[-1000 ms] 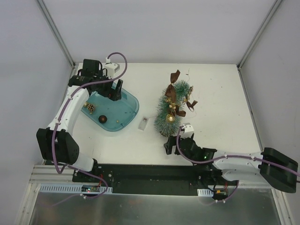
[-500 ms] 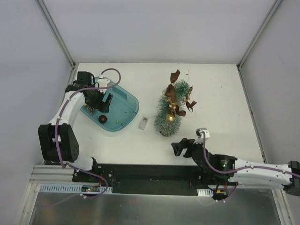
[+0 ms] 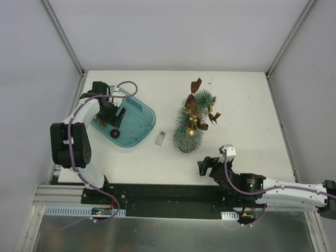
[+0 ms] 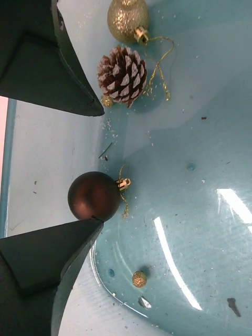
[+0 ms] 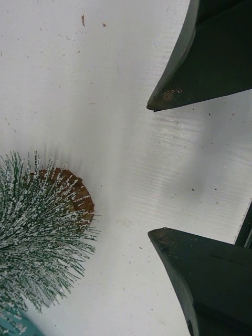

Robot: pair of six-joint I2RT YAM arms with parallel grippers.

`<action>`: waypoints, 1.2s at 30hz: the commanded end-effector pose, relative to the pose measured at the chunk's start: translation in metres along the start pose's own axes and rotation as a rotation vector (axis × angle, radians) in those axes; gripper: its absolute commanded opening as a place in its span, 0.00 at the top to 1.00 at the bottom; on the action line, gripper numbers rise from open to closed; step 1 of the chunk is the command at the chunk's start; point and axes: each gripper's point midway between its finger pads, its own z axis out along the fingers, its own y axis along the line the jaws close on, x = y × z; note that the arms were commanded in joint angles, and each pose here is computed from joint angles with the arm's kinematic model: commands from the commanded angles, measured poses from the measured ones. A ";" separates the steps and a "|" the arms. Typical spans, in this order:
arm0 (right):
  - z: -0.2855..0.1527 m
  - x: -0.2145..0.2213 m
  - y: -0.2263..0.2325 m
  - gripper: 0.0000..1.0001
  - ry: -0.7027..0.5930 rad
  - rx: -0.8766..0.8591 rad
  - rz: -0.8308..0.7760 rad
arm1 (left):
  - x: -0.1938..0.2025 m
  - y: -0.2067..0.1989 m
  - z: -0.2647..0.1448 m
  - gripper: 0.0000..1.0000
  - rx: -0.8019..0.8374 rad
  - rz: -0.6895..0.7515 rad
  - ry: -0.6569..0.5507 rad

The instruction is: Decorate the small christmas tree

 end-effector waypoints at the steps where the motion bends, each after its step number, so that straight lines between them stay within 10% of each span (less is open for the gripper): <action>1: -0.002 -0.022 0.012 0.04 -0.054 -0.019 -0.004 | -0.008 0.001 -0.002 0.22 -0.006 0.082 0.015; 19: -0.009 -0.037 0.006 0.02 -0.115 -0.049 -0.006 | 0.034 -0.026 0.012 0.42 0.132 0.238 0.307; 27: -0.010 -0.037 0.004 0.01 -0.112 -0.047 -0.006 | 0.026 -0.024 -0.002 0.23 0.120 0.268 0.289; 36: -0.011 -0.040 0.005 0.01 -0.114 -0.045 -0.006 | 0.042 -0.029 0.000 0.25 0.161 0.293 0.349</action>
